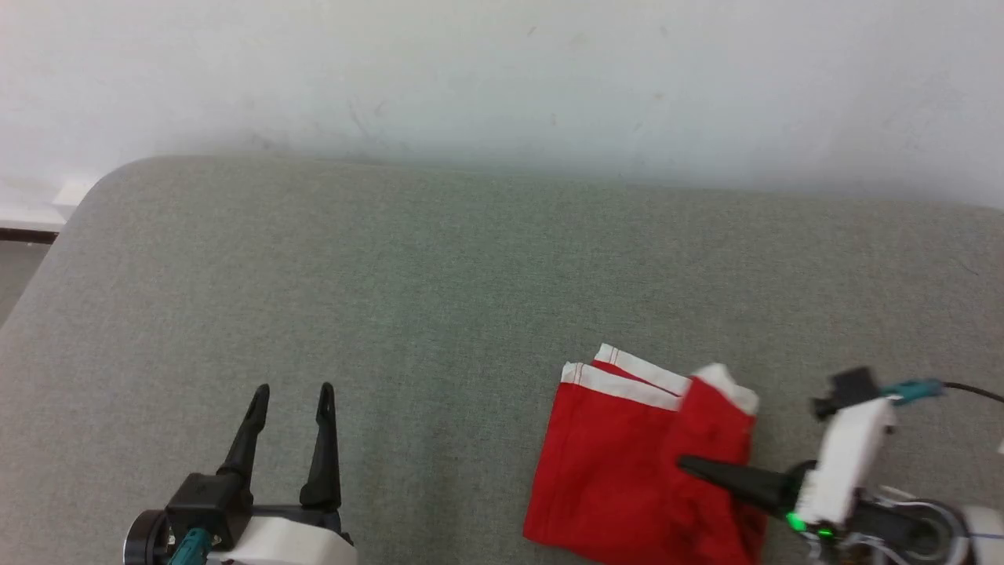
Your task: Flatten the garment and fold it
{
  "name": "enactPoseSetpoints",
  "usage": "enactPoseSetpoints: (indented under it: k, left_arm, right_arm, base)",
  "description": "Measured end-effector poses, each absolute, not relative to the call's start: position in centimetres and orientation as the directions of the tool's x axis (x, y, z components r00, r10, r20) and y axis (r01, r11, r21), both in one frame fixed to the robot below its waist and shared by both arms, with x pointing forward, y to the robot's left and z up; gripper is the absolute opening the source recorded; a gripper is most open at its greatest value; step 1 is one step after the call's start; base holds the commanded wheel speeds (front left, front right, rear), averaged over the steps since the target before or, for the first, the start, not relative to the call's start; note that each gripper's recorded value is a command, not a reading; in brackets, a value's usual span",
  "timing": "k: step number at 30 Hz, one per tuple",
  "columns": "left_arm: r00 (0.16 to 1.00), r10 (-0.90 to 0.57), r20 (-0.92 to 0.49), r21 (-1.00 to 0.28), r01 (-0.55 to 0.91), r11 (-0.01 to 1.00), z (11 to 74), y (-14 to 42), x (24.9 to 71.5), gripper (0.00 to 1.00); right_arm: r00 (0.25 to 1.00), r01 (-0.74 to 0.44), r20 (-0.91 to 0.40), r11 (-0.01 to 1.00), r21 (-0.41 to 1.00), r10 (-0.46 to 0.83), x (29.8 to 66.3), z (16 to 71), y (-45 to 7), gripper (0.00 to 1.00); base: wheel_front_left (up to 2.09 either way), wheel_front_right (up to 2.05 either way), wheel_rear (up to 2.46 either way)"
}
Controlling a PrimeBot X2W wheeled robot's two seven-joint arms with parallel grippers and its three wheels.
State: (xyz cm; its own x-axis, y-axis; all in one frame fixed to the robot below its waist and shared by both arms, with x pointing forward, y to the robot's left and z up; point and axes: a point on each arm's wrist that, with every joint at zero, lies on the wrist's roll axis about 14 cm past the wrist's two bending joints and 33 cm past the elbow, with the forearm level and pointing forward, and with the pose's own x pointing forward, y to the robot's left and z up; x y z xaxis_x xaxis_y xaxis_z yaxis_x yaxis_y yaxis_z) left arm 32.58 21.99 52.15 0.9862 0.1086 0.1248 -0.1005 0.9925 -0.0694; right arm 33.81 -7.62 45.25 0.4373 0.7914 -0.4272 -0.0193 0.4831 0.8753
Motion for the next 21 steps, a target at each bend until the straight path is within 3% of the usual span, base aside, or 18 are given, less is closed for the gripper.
enactPoseSetpoints:
  k: [3, 4, 5, 6, 7, 11, 15, 21]
  left_arm:
    - [0.986, 0.111, 0.121, -0.072, -0.103, 0.992, 52.0, 22.1, 32.4, 1.00]
    - [0.987, 0.112, 0.119, -0.072, -0.104, 0.992, 52.0, 22.1, 32.4, 1.00]
    - [0.987, 0.113, 0.117, -0.072, -0.105, 0.992, 51.9, 22.1, 32.4, 1.00]
    - [0.987, 0.112, 0.116, -0.072, -0.104, 0.992, 51.9, 22.1, 32.5, 1.00]
    - [0.987, 0.112, 0.115, -0.071, -0.104, 0.992, 51.8, 22.1, 32.5, 1.00]
    - [0.986, 0.123, 0.110, -0.077, -0.114, 0.990, 51.7, 22.2, 32.5, 1.00]
    - [0.986, 0.132, 0.100, -0.079, -0.124, 0.989, 51.4, 22.4, 32.6, 1.00]
    - [0.986, 0.130, 0.100, -0.080, -0.122, 0.989, 51.4, 22.4, 32.9, 1.00]
  right_arm:
    - [0.415, -0.066, -0.394, 0.458, 0.886, 0.820, 33.9, 45.4, -4.3, 0.00]
    - [0.419, -0.084, -0.403, 0.477, 0.875, 0.814, 34.1, 45.2, -3.5, 0.06]
    - [0.433, -0.105, -0.427, 0.515, 0.851, 0.794, 34.5, 44.7, -3.0, 0.42]
    - [0.449, -0.123, -0.453, 0.555, 0.822, 0.770, 34.9, 44.2, -2.6, 0.89]
    - [0.456, -0.139, -0.477, 0.590, 0.795, 0.751, 35.2, 43.5, -2.2, 1.00]
    - [0.471, -0.193, -0.491, 0.629, 0.753, 0.733, 35.6, 42.5, -0.2, 1.00]
    - [0.475, -0.322, -0.484, 0.657, 0.682, 0.735, 36.1, 43.3, 1.9, 1.00]
    - [0.541, -0.609, -0.429, 0.689, 0.394, 0.723, 36.6, 46.8, 2.6, 1.00]
  base:
    - [0.00, 0.00, 0.00]
    - [0.00, 0.00, 0.00]
    - [0.00, 0.00, 0.00]
    - [0.00, 0.00, 0.00]
    - [0.00, 0.00, 0.00]
    - [0.00, 0.00, 0.00]
    - [0.00, 0.00, 0.00]
    - [0.00, 0.00, 0.00]
